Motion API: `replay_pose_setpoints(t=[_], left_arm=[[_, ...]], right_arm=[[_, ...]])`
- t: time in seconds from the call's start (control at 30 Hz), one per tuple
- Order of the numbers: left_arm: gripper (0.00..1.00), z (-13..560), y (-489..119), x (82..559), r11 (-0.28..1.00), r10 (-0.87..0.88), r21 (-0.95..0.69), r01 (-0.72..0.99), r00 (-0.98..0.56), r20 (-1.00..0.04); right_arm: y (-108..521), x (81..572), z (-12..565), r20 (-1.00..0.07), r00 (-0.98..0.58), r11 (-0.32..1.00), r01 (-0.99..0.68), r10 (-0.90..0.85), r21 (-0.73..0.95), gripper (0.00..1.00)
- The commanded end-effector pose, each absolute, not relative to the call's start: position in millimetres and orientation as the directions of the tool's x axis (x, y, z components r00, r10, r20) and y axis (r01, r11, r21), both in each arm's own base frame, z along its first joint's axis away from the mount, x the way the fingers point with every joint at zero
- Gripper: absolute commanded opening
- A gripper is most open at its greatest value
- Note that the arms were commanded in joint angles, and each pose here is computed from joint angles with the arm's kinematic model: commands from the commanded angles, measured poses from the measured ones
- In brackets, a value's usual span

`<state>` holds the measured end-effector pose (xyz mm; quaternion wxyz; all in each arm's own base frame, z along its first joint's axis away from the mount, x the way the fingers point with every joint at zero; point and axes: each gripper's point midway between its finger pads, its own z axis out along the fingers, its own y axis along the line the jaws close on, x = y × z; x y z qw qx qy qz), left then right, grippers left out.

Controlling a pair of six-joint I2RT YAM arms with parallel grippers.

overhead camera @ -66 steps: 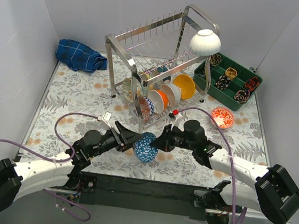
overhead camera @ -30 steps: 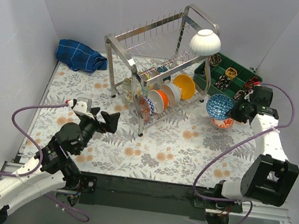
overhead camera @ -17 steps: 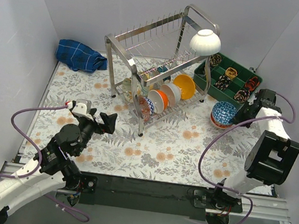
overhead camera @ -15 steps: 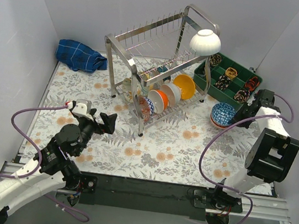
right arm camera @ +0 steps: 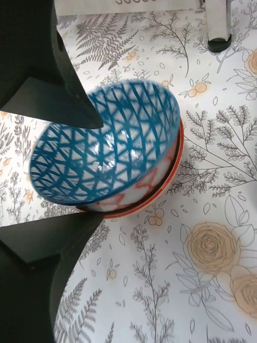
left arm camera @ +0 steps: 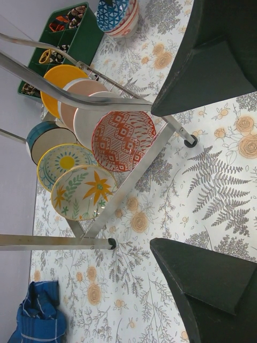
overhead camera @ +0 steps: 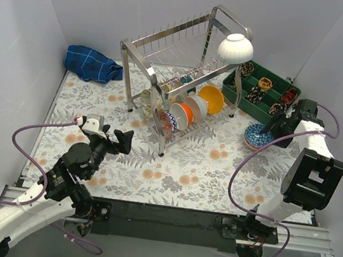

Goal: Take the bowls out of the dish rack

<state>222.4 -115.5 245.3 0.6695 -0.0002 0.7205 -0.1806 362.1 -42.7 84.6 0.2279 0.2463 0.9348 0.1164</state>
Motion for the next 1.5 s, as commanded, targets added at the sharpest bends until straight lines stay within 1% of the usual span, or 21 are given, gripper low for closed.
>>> replay_pose_setpoints(t=[0.0, 0.07, 0.17, 0.23, 0.4, 0.47, 0.6, 0.63, 0.7, 0.73, 0.8, 0.83, 0.9, 0.93, 0.97, 1.0, 1.03, 1.07, 1.17, 1.3, 1.47], left_arm=[[0.98, 244.6, -112.2, 223.0, 0.942, -0.228, -0.245, 0.231, -0.101, -0.968], [0.98, 243.9, -111.9, 223.3, 0.942, -0.226, -0.244, 0.229, -0.103, -0.969], [0.98, 243.6, -111.7, 223.4, 0.943, -0.225, -0.243, 0.228, -0.104, -0.969], [0.98, 243.6, -112.2, 223.5, 0.943, -0.224, -0.242, 0.230, -0.105, -0.969], [0.98, 241.9, -111.8, 224.1, 0.945, -0.218, -0.238, 0.226, -0.109, -0.970], [0.98, 241.9, -111.8, 224.1, 0.945, -0.218, -0.238, 0.226, -0.109, -0.970], [0.98, 240.9, -113.1, 224.0, 0.945, -0.212, -0.234, 0.230, -0.115, -0.970], [0.98, 240.2, -113.0, 223.9, 0.945, -0.211, -0.233, 0.230, -0.116, -0.970], [0.98, 238.5, -112.9, 224.0, 0.946, -0.210, -0.233, 0.227, -0.121, -0.970], [0.98, 239.5, -112.3, 223.7, 0.945, -0.212, -0.235, 0.226, -0.118, -0.970], [0.98, 238.8, -111.9, 223.6, 0.946, -0.212, -0.234, 0.224, -0.120, -0.970], [0.98, 238.8, -111.9, 223.4, 0.946, -0.210, -0.233, 0.226, -0.120, -0.970], [0.98, 237.4, -112.0, 223.7, 0.947, -0.209, -0.232, 0.223, -0.123, -0.970], [0.98, 237.8, -112.3, 223.8, 0.947, -0.207, -0.231, 0.225, -0.124, -0.970], [0.98, 237.1, -112.3, 224.1, 0.948, -0.205, -0.228, 0.224, -0.124, -0.971], [0.98, 237.1, -112.9, 223.9, 0.947, -0.203, -0.228, 0.226, -0.126, -0.971], [0.98, 237.1, -112.5, 224.1, 0.948, -0.202, -0.226, 0.225, -0.125, -0.971], [0.98, 235.1, -113.4, 224.5, 0.948, -0.198, -0.224, 0.225, -0.131, -0.971], [0.98, 234.4, -114.0, 225.0, 0.949, -0.192, -0.218, 0.226, -0.134, -0.972], [0.98, 234.1, -114.3, 225.4, 0.950, -0.188, -0.215, 0.226, -0.136, -0.973], [0.98, 232.3, -116.7, 225.7, 0.949, -0.181, -0.211, 0.233, -0.143, -0.973]], right_arm=[[-49.5, 367.8, 139.0, -0.483, -0.730, 0.873, 0.363, 0.483, 0.326, 0.74], [-48.7, 368.0, 157.2, -0.521, -0.712, 0.881, 0.340, 0.470, 0.329, 0.79], [-50.7, 368.0, 178.3, -0.567, -0.690, 0.892, 0.320, 0.451, 0.320, 0.84], [-50.4, 365.5, 185.8, -0.575, -0.693, 0.900, 0.306, 0.435, 0.312, 0.84], [-47.5, 363.3, 221.9, -0.671, -0.651, 0.934, 0.222, 0.355, 0.279, 0.84], [-46.5, 360.7, 225.2, -0.684, -0.643, 0.939, 0.219, 0.345, 0.267, 0.84], [-37.5, 360.4, 200.3, -0.660, -0.654, 0.926, 0.205, 0.370, 0.317, 0.81], [-32.8, 360.7, 189.6, -0.649, -0.660, 0.920, 0.192, 0.379, 0.341, 0.79], [-30.1, 362.8, 180.9, -0.629, -0.658, 0.900, 0.187, 0.413, 0.394, 0.78], [-21.1, 360.4, 172.5, -0.593, -0.669, 0.871, 0.180, 0.449, 0.456, 0.78], [-26.1, 369.6, 170.6, -0.603, -0.630, 0.846, 0.174, 0.489, 0.504, 0.77], [-19.9, 366.6, 161.6, -0.562, -0.633, 0.808, 0.184, 0.533, 0.560, 0.77], [-25.3, 374.2, 160.4, -0.569, -0.592, 0.778, 0.169, 0.571, 0.605, 0.77], [-23.4, 374.3, 158.5, -0.557, -0.588, 0.759, 0.159, 0.586, 0.631, 0.76], [-25.0, 370.3, 145.6, -0.519, -0.588, 0.730, 0.194, 0.621, 0.655, 0.76], [-27.8, 375.8, 147.8, -0.541, -0.564, 0.728, 0.170, 0.624, 0.664, 0.76], [-25.3, 375.8, 146.8, -0.530, -0.566, 0.712, 0.152, 0.631, 0.685, 0.76], [-27.0, 374.1, 138.6, -0.502, -0.564, 0.687, 0.171, 0.656, 0.706, 0.75], [-25.7, 372.7, 129.9, -0.475, -0.572, 0.663, 0.167, 0.668, 0.730, 0.75], [-24.7, 372.3, 128.8, -0.490, -0.572, 0.669, 0.145, 0.658, 0.729, 0.75], [-18.7, 369.9, 159.5, -0.550, -0.559, 0.703, 0.085, 0.621, 0.707, 0.75]])
